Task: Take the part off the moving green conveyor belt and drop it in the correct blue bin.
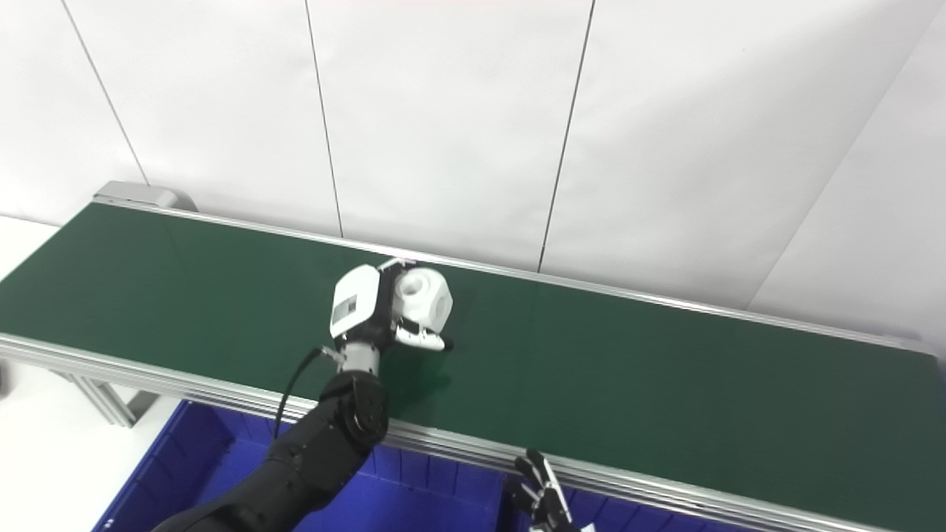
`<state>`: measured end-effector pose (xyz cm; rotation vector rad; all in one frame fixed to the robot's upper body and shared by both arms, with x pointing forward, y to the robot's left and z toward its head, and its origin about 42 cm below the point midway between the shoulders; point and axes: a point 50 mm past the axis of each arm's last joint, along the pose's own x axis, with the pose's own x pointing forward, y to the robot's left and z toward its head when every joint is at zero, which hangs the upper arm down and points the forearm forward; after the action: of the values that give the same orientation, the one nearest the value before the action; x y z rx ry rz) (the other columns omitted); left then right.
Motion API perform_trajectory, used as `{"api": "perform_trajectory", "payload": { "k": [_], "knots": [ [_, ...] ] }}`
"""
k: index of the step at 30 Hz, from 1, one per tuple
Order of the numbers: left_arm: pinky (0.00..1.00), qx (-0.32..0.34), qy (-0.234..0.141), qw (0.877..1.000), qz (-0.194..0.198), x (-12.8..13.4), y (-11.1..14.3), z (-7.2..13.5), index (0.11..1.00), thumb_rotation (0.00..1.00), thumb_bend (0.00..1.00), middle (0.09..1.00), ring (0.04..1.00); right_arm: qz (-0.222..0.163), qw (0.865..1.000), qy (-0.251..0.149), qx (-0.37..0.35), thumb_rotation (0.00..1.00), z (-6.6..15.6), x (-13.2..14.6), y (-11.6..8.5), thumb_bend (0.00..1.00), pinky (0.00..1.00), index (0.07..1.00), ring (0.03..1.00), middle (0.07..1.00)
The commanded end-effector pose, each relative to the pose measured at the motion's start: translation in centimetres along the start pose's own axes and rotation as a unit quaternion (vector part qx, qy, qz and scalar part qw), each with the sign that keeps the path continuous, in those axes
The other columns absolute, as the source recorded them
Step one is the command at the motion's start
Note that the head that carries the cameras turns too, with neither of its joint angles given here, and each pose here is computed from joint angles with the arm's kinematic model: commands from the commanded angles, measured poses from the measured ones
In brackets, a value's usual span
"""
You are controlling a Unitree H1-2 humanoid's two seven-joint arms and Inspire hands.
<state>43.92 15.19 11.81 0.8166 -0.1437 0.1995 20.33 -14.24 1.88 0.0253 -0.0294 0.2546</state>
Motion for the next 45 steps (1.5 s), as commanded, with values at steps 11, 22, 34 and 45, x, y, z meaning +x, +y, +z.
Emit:
{"api": "perform_trajectory", "payload": {
  "k": [11, 22, 34, 45],
  "knots": [
    [0.37, 0.078, -0.116, 0.985, -0.097, 1.5, 9.2, 8.7, 0.498, 0.00, 0.50, 0.506, 0.424, 0.013, 0.999, -0.031, -0.003, 1.00, 2.7, 0.4, 0.1, 0.81, 0.88, 0.978, 0.867, 0.931],
    [0.34, 0.133, -0.113, 0.961, -0.214, -4.6, 11.7, 9.4, 0.518, 0.00, 0.50, 0.496, 0.398, 0.006, 0.999, -0.032, 0.001, 1.00, 4.4, 0.1, -1.4, 0.82, 0.86, 0.954, 0.851, 0.921],
    [0.33, 0.129, -0.057, 0.955, -0.260, -12.5, 12.8, 7.7, 0.507, 0.00, 0.50, 0.507, 0.403, -0.003, 0.999, -0.035, 0.003, 0.98, 8.0, 1.3, -2.7, 0.84, 0.82, 0.937, 0.827, 0.901],
    [0.33, 0.172, -0.044, 0.945, -0.273, -19.0, 11.3, 3.7, 0.502, 0.00, 0.50, 0.513, 0.408, 0.001, 0.999, -0.030, 0.013, 0.96, 8.9, 2.0, -3.3, 0.88, 0.84, 0.927, 0.827, 0.903]
  ]
}}
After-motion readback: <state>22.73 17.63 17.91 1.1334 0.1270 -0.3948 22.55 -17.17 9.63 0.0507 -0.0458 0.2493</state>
